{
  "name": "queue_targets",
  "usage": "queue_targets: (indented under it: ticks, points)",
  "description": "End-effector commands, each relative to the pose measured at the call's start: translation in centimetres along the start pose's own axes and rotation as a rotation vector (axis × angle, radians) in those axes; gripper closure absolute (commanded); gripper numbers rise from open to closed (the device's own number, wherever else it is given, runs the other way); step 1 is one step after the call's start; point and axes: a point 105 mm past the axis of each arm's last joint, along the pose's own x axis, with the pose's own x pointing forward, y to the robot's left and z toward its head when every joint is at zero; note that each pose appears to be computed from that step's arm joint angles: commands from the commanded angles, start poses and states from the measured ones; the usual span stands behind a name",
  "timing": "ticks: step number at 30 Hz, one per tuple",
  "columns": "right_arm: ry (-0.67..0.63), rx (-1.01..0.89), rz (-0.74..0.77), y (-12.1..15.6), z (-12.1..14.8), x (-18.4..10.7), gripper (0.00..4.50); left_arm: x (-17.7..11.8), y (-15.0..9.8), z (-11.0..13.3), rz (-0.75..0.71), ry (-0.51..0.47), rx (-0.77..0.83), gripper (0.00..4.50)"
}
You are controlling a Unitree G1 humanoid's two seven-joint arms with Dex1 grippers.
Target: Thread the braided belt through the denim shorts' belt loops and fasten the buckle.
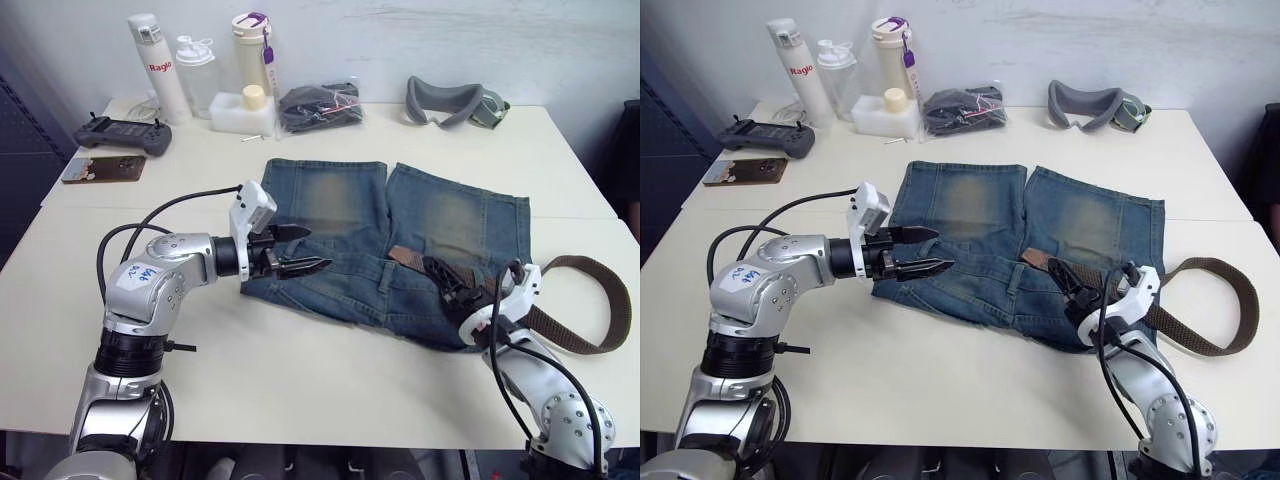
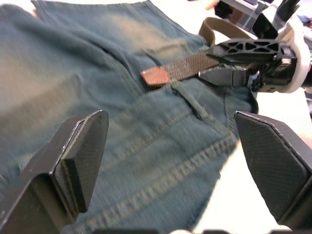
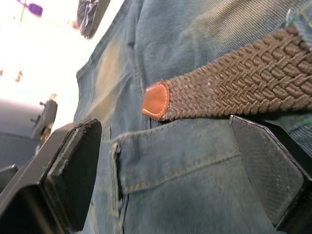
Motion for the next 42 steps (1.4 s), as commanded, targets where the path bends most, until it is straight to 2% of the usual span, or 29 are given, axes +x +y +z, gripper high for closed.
queue_targets:
  ticks: [1,6,10,14,17,19,23,25,32,36,42]
  points:
    - [-0.037,0.028,0.019,0.3,0.6,0.5,0.01,-0.6,0.1,0.6,0.015,-0.022,0.035,0.0]
    - [-0.046,0.053,0.003,-0.2,0.4,1.5,0.01,-0.8,0.0,0.0,0.024,-0.002,0.044,0.0]
    - [-0.1,0.13,0.004,-0.5,1.0,2.6,0.01,-0.8,-0.2,-0.2,0.025,0.001,0.034,0.0]
    - [-0.054,0.128,0.034,0.3,-0.1,4.0,0.01,-0.8,0.0,-0.6,0.038,0.016,0.03,0.0]
    - [-0.032,0.141,0.045,0.6,-0.7,4.4,0.89,-1.0,0.2,-0.9,0.046,0.025,0.027,0.0]
    - [-0.014,0.152,0.052,0.8,-1.2,4.3,1.7,-1.0,0.3,-1.0,0.053,0.029,0.025,0.0]
    - [-0.01,0.164,0.064,1.2,-1.5,3.9,3.7,-1.1,0.5,-1.3,0.062,0.035,0.018,0.0]
    - [-0.03,0.175,0.078,1.5,-0.8,3.5,4.4,-1.0,0.6,-1.5,0.06,0.038,0.014,0.0]
    - [-0.096,0.116,0.162,3.1,3.8,0.5,4.4,-0.4,0.4,-1.9,0.035,0.046,0.016,0.0]
    - [-0.071,0.107,0.197,3.3,4.7,-1.4,4.4,-0.2,0.4,-2.1,0.021,0.051,0.023,0.0]
    - [0.098,0.078,0.236,3.1,1.2,-2.5,4.4,0.1,0.5,-2.1,0.004,0.061,0.04,0.0]
